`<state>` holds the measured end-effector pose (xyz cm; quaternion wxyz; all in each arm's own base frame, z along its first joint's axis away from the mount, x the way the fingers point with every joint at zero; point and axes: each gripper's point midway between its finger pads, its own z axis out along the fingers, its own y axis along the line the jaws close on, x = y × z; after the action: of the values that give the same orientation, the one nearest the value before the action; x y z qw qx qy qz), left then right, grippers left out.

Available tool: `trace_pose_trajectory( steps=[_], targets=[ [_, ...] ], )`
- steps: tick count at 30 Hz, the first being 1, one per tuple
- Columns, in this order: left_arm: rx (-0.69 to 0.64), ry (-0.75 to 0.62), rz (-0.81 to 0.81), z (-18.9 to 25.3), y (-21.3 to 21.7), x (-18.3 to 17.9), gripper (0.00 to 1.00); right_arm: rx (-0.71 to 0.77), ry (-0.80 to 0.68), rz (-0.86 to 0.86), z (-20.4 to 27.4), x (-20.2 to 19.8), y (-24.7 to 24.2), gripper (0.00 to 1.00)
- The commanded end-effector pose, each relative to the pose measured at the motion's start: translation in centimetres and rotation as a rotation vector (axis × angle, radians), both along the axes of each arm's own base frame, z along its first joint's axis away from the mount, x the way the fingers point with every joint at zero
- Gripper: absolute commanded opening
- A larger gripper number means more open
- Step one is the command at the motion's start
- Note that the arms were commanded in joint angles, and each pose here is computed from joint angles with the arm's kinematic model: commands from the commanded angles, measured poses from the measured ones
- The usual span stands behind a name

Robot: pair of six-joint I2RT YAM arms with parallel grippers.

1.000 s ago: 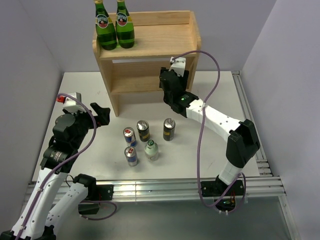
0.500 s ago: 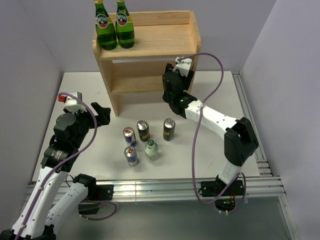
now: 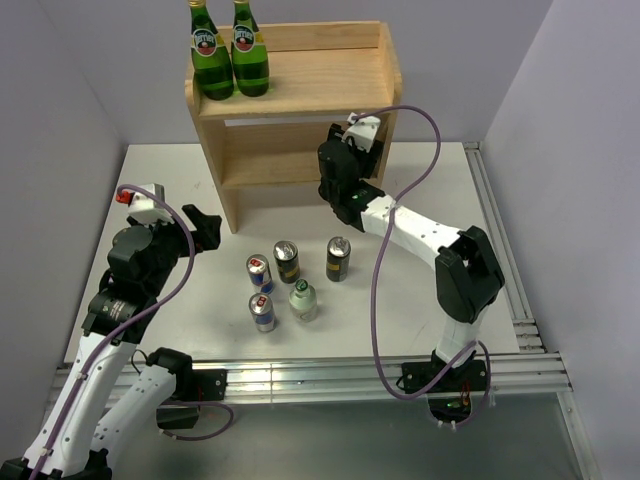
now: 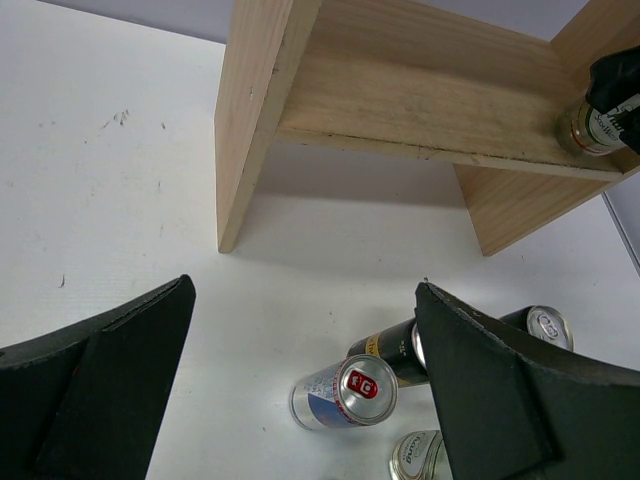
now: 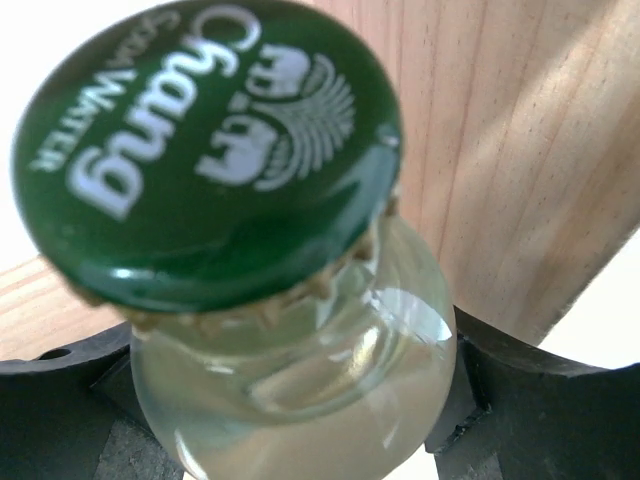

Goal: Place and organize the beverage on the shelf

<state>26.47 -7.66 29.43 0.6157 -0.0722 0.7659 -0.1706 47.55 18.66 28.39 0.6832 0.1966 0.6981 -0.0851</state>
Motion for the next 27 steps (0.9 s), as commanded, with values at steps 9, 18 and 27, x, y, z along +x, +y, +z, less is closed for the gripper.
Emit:
trace_pose_trajectory(
  steps=[9,18,27],
  targets=[
    [0.000,-0.041,-0.011,1.0,-0.1,0.1,0.99,0.086,-0.070,-0.014,2.4,0.8,0.5,0.93],
    [0.000,-0.041,-0.012,1.0,-0.1,0.1,0.99,0.089,-0.054,-0.012,2.0,0.3,0.2,0.94],
    [0.000,-0.042,-0.008,1.1,0.0,0.0,0.99,0.101,-0.019,0.058,1.5,-1.3,0.5,1.00]
  ],
)
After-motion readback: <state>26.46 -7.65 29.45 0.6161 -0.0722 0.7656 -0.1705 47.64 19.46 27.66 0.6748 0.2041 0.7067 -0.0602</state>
